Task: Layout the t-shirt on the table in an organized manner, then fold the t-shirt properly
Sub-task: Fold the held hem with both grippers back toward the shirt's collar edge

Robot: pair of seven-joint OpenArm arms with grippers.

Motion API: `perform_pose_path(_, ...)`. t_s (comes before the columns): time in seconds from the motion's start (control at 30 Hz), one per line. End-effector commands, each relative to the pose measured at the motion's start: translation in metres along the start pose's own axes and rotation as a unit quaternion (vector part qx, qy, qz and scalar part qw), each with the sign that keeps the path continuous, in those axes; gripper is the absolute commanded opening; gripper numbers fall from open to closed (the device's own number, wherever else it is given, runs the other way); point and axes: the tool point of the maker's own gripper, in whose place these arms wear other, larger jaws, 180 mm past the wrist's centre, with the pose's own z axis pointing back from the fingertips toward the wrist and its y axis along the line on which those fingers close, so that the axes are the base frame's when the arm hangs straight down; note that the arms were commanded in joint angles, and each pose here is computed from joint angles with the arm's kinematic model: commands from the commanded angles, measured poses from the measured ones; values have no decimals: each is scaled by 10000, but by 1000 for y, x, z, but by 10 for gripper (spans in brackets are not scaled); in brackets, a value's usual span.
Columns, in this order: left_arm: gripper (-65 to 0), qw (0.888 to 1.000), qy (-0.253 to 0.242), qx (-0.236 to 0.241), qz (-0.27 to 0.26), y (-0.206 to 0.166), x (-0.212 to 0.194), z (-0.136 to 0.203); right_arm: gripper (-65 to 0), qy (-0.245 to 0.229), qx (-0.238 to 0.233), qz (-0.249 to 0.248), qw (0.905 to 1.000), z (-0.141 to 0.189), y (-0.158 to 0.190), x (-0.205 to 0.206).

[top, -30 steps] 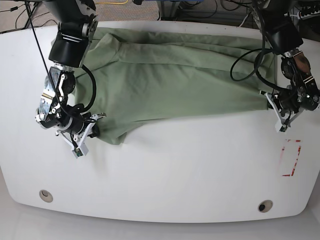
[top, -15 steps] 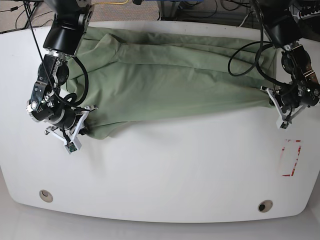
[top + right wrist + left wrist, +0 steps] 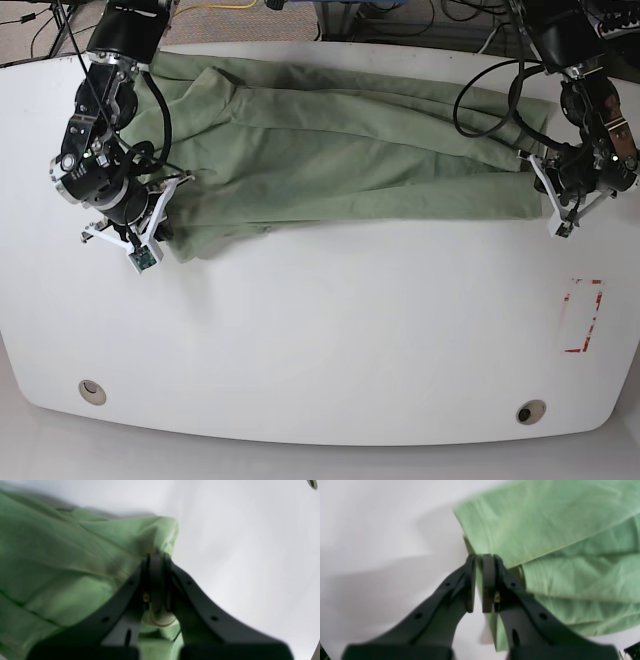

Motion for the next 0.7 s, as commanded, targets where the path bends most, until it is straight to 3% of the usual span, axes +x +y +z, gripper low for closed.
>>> perform_pose_path(0.0, -626, 9998, -133, 133, -70, 9, 7, 8, -645, -173, -103, 109, 9997, 9, -1, 7)
perform_pose_path(0.47, -615, 9997, -194, 145, -69, 10, 12, 9, -647, 6, 38, 53, 10000, 10, 15, -12)
perform_pose_path(0.53, -592, 9994, -290, 184, -69, 13, 22, 11, -647, -4, 39, 49, 10000, 10, 15, -12)
perform_pose_path(0.67, -483, 9987, -461, 202, 32, 20, 38, 13, -647, -10, 48, 38, 10000, 10, 16, -11)
